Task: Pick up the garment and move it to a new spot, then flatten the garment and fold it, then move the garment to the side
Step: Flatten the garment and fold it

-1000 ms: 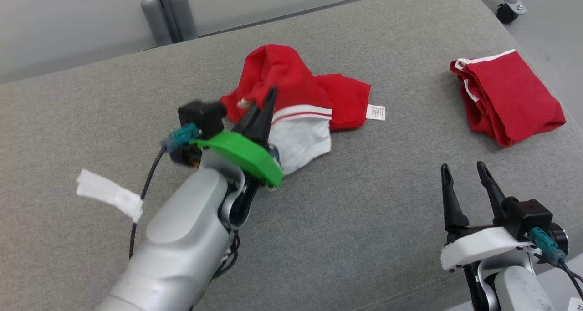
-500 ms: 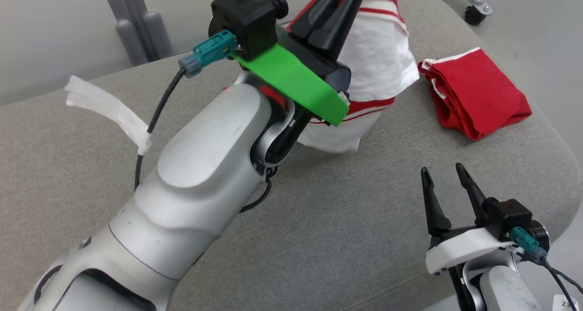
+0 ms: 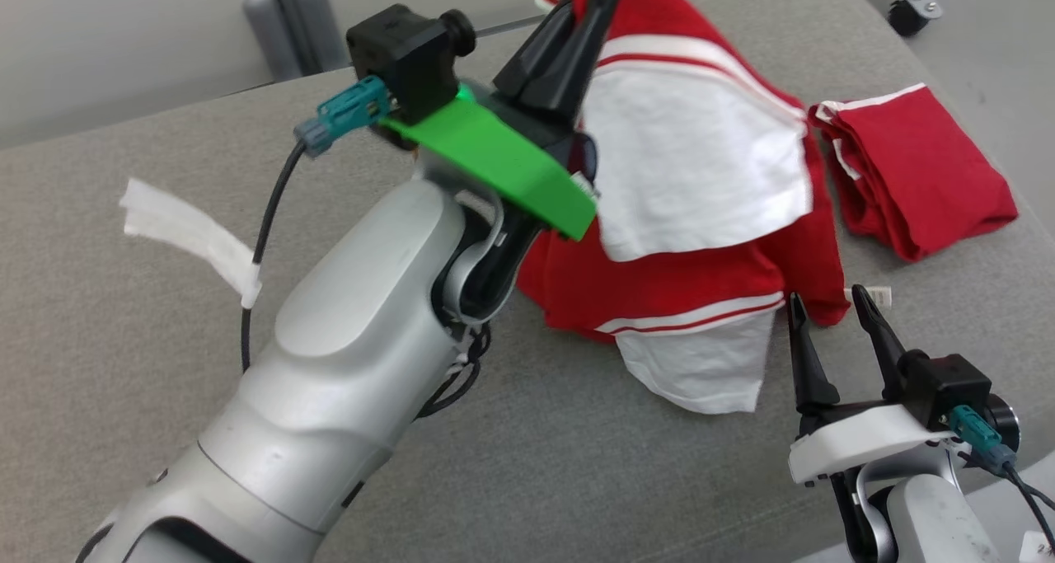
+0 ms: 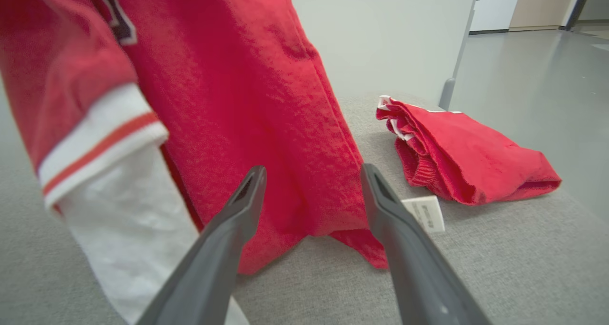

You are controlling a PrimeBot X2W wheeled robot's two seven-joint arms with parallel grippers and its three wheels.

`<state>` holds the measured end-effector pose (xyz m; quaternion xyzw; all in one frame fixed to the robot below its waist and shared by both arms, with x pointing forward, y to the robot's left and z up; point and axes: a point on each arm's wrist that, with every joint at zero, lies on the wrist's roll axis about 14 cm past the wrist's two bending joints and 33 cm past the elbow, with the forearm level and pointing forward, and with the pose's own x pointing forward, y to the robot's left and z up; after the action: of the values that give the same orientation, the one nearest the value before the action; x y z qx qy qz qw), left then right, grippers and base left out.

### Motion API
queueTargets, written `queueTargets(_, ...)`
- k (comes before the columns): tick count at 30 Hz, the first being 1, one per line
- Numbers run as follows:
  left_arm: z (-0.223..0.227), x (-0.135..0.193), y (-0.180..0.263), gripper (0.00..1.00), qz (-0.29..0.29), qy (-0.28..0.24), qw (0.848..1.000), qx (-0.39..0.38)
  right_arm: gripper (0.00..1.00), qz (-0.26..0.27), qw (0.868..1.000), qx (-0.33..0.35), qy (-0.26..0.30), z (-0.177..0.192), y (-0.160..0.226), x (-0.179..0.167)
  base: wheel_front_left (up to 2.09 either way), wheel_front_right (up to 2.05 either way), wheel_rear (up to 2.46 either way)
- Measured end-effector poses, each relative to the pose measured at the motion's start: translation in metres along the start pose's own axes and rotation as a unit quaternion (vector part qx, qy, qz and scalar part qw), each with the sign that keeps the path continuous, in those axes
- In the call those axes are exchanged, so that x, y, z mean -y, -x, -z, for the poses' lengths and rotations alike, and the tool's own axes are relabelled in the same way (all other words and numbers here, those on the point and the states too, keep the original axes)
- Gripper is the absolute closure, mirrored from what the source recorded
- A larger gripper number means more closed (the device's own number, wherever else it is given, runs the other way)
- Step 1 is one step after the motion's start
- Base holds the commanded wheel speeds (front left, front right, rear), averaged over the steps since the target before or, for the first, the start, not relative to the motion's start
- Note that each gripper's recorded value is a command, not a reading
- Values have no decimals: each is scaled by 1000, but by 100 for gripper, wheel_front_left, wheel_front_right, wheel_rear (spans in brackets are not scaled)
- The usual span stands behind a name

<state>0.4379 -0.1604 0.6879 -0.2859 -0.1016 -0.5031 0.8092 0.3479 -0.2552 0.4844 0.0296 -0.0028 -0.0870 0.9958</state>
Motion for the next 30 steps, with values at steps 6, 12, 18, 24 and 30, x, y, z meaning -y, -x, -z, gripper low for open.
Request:
queueTargets(6,27,-117,85,100,-192,-5,980,-48,0,-50,999,-4,2,6,-24,-34,0,0,0)
queueTargets(12,27,-180,172,100,-322,3,945,-54,0,-102,995,-15,-3,18,-40,-72,0,0,0)
queueTargets(18,32,-212,257,100,-418,10,904,-82,0,-144,989,-26,-11,29,-49,-104,0,0,0)
queueTargets(24,45,-229,297,69,-473,-4,873,-117,0,-155,987,-32,-12,34,-52,-112,0,0,0)
queueTargets(30,49,-231,283,0,-471,-4,874,-116,0,-147,989,-29,-11,31,-52,-106,0,0,0)
